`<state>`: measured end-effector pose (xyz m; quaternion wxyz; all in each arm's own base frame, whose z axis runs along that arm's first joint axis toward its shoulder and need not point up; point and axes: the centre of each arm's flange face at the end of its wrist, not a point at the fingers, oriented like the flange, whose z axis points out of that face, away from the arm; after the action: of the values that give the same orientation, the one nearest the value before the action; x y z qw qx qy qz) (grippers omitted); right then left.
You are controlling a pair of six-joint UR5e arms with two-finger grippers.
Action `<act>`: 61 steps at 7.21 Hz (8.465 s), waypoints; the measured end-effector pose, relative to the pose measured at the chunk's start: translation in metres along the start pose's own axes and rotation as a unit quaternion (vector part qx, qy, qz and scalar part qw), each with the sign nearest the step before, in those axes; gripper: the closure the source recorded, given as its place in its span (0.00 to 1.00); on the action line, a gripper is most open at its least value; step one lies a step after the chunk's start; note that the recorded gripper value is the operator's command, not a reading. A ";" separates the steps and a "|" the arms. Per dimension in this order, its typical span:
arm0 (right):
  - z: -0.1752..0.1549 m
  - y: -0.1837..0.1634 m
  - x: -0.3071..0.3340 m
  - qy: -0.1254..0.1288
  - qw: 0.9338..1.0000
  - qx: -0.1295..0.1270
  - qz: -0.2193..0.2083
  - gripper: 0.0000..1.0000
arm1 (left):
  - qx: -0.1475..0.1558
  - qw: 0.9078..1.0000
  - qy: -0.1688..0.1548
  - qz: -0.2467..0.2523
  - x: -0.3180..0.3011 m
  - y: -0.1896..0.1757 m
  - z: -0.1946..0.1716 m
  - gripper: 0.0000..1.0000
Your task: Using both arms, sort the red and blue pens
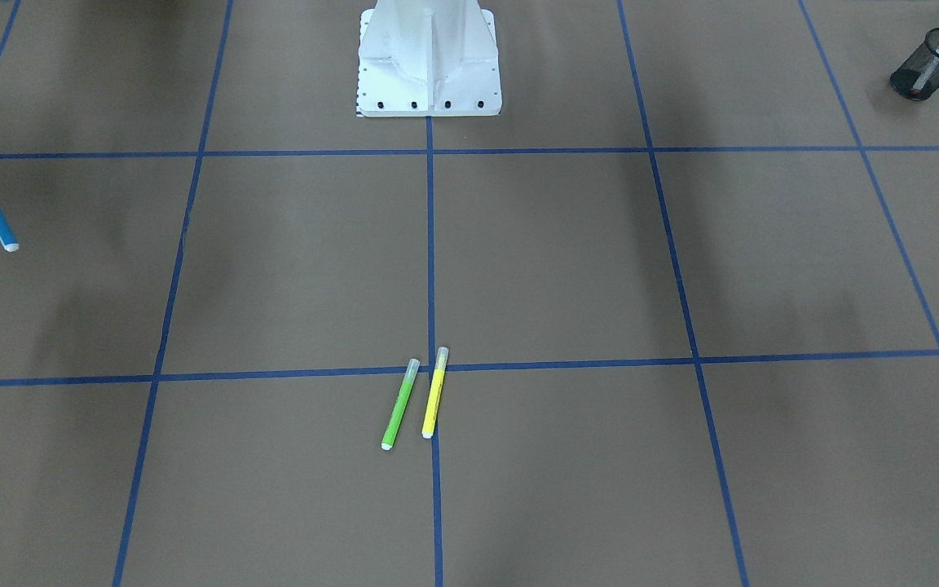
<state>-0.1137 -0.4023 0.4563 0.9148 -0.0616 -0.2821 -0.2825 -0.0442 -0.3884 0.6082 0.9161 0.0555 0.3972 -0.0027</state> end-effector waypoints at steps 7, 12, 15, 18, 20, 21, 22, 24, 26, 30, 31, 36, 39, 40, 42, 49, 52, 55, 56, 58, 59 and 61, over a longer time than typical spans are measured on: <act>0.123 0.228 0.082 0.001 0.976 -0.216 -0.034 1.00 | 0.010 1.000 0.001 0.009 0.002 0.001 -0.004 0.00; 0.171 0.353 0.095 -0.029 0.939 -0.343 -0.024 1.00 | 0.018 1.000 0.001 0.014 0.008 -0.001 -0.011 0.00; 0.202 0.384 0.109 -0.045 0.927 -0.373 -0.010 1.00 | 0.023 1.000 0.002 0.019 0.012 0.009 -0.017 0.00; 0.242 0.389 0.127 -0.061 0.937 -0.343 -0.001 1.00 | 0.026 0.999 0.001 0.022 0.013 0.014 -0.018 0.00; 0.253 0.388 0.131 -0.073 0.939 -0.336 0.011 0.95 | 0.028 0.999 0.001 0.024 0.014 0.013 -0.019 0.00; 0.256 0.388 0.132 -0.076 0.939 -0.335 0.014 0.05 | 0.028 0.999 0.002 0.025 0.014 0.012 -0.019 0.00; 0.256 0.387 0.132 -0.079 0.939 -0.334 0.014 0.00 | 0.028 0.999 0.002 0.025 0.015 0.012 -0.020 0.00; 0.256 0.377 0.132 -0.083 0.942 -0.326 0.004 0.00 | 0.029 0.999 0.003 0.025 0.015 0.012 -0.020 0.00; 0.250 0.347 0.135 -0.078 0.948 -0.310 -0.009 0.00 | 0.029 0.999 0.002 0.025 0.015 0.012 -0.020 0.00; 0.142 0.213 0.155 -0.023 0.966 -0.256 -0.004 0.00 | 0.024 1.000 0.002 0.018 0.009 0.016 -0.016 0.00; 0.104 0.165 0.158 -0.007 0.972 -0.233 -0.009 0.00 | 0.022 1.000 0.002 0.016 0.008 0.017 -0.015 0.00; -0.020 -0.035 0.152 0.004 0.999 -0.033 0.028 0.00 | 0.013 1.000 0.000 0.005 -0.001 0.016 -0.005 0.00; -0.021 -0.064 0.185 -0.033 0.985 0.089 0.144 0.00 | 0.010 1.000 0.000 0.003 -0.006 0.004 0.002 0.00; -0.027 -0.054 0.197 -0.046 0.976 0.110 0.180 0.00 | 0.012 1.000 0.001 0.005 -0.005 0.000 0.001 0.00; -0.007 -0.009 0.212 -0.043 0.969 0.151 0.191 0.00 | 0.012 1.000 0.002 0.004 -0.003 -0.006 0.000 0.00; 0.048 0.049 0.216 -0.038 0.956 0.197 0.213 0.00 | -0.001 1.000 0.003 -0.010 0.001 -0.035 -0.002 0.00; 0.047 0.048 0.216 -0.039 0.956 0.198 0.213 0.00 | -0.001 1.000 0.002 -0.009 0.000 -0.036 -0.001 0.00; 0.045 0.048 0.215 -0.039 0.956 0.199 0.211 0.00 | 0.004 1.000 0.003 -0.003 0.004 -0.038 -0.004 0.00; 0.045 0.047 0.215 -0.038 0.956 0.200 0.211 0.00 | 0.006 1.000 0.003 -0.002 0.005 -0.038 -0.006 0.00; 0.042 0.046 0.214 -0.038 0.956 0.202 0.209 0.00 | 0.008 1.000 0.003 0.001 0.008 -0.039 -0.008 0.00; 0.040 0.044 0.214 -0.038 0.956 0.204 0.208 0.00 | 0.009 1.000 0.003 0.002 0.008 -0.039 -0.009 0.00; 0.038 0.041 0.213 -0.039 0.956 0.205 0.206 0.00 | 0.011 1.000 0.003 0.004 0.010 -0.040 -0.010 0.00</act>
<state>0.0361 -0.4602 0.6076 0.9345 0.0595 -0.3503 -0.0212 -0.0468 -0.4264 0.5901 0.9143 0.0671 0.3993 -0.0033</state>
